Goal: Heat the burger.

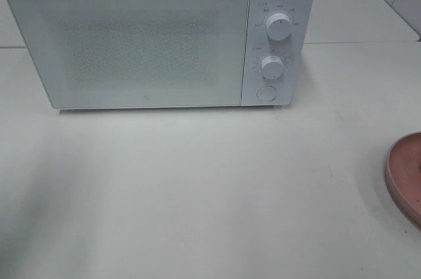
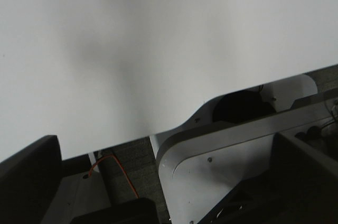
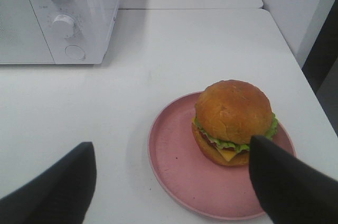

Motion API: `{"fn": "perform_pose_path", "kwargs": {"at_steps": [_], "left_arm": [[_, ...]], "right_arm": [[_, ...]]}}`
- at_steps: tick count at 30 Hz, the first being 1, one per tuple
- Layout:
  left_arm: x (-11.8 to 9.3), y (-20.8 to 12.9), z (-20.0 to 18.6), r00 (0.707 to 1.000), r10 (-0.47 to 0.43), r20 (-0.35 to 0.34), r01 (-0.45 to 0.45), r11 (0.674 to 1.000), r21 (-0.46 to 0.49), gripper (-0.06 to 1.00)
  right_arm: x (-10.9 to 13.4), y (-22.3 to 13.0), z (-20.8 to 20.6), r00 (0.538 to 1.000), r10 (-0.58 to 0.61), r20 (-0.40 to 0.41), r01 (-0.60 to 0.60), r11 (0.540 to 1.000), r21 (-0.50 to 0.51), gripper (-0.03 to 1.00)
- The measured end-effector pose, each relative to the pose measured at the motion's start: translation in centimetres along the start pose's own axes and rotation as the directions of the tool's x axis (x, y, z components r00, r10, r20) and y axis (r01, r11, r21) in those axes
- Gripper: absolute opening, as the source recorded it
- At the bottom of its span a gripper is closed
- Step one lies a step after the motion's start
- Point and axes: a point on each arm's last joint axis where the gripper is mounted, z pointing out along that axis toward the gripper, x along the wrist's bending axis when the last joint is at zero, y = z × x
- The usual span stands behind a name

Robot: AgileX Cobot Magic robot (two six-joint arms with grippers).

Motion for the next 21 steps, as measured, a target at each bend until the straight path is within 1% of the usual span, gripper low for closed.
{"fn": "perform_pose_path", "kwargs": {"at_steps": [1, 3, 4, 6, 7, 8, 10, 11, 13, 14, 15, 16, 18, 19, 21], "left_arm": [[0.0, -1.1, -0.1, 1.0, 0.007, -0.009, -0.008, 1.0, -0.007, 0.99], [0.0, -1.6, -0.1, 1.0, 0.009, -0.011, -0.009, 1.0, -0.007, 0.99], [0.1, -2.6, -0.4, 1.0, 0.019, -0.022, -0.019, 1.0, -0.022, 0.99], [0.1, -3.1, -0.5, 0.999, 0.024, -0.03, -0.025, 0.999, -0.033, 0.99], [0.1, -3.9, -0.9, 0.999, 0.03, -0.039, -0.033, 0.997, -0.063, 0.99], [0.1, -3.9, -0.9, 0.999, 0.03, -0.039, -0.033, 0.997, -0.063, 0.99], [0.0, -5.2, -1.4, 0.998, 0.04, -0.053, -0.046, 0.993, -0.111, 0.99], [0.0, -5.2, -1.4, 0.998, 0.04, -0.053, -0.046, 0.993, -0.111, 0.99], [0.0, -6.6, -1.6, 0.997, 0.046, -0.064, -0.056, 0.985, -0.164, 0.99], [0.0, -6.6, -1.6, 0.997, 0.046, -0.064, -0.056, 0.985, -0.164, 0.99], [0.0, -7.7, -1.5, 0.996, 0.049, -0.069, -0.062, 0.977, -0.203, 0.99], [0.0, -7.7, -1.5, 0.996, 0.049, -0.069, -0.062, 0.977, -0.203, 0.99], [0.0, -9.1, -1.4, 0.996, 0.053, -0.076, -0.072, 0.959, -0.272, 0.99], [0.0, -9.1, -1.4, 0.996, 0.053, -0.076, -0.072, 0.959, -0.272, 0.99], [-0.2, -10.6, -2.4, 0.994, 0.062, -0.091, -0.094, 0.911, -0.402, 0.99]], "right_arm": [[0.0, 0.0, 0.0, 1.0, 0.0, 0.0, 0.0, 1.0, 0.0, 0.75], [0.0, 0.0, 0.0, 1.0, 0.0, 0.0, 0.0, 1.0, 0.0, 0.75], [0.0, 0.0, 0.0, 1.0, 0.0, 0.0, 0.0, 1.0, 0.0, 0.75], [0.0, 0.0, 0.0, 1.0, 0.0, 0.0, 0.0, 1.0, 0.0, 0.75], [0.0, 0.0, 0.0, 1.0, 0.0, 0.0, 0.0, 1.0, 0.0, 0.75], [0.0, 0.0, 0.0, 1.0, 0.0, 0.0, 0.0, 1.0, 0.0, 0.75], [0.0, 0.0, 0.0, 1.0, 0.0, 0.0, 0.0, 1.0, 0.0, 0.75], [0.0, 0.0, 0.0, 1.0, 0.0, 0.0, 0.0, 1.0, 0.0, 0.75], [0.0, 0.0, 0.0, 1.0, 0.0, 0.0, 0.0, 1.0, 0.0, 0.75], [0.0, 0.0, 0.0, 1.0, 0.0, 0.0, 0.0, 1.0, 0.0, 0.75], [0.0, 0.0, 0.0, 1.0, 0.0, 0.0, 0.0, 1.0, 0.0, 0.75], [0.0, 0.0, 0.0, 1.0, 0.0, 0.0, 0.0, 1.0, 0.0, 0.75], [0.0, 0.0, 0.0, 1.0, 0.0, 0.0, 0.0, 1.0, 0.0, 0.75], [0.0, 0.0, 0.0, 1.0, 0.0, 0.0, 0.0, 1.0, 0.0, 0.75], [0.0, 0.0, 0.0, 1.0, 0.0, 0.0, 0.0, 1.0, 0.0, 0.75]]}}
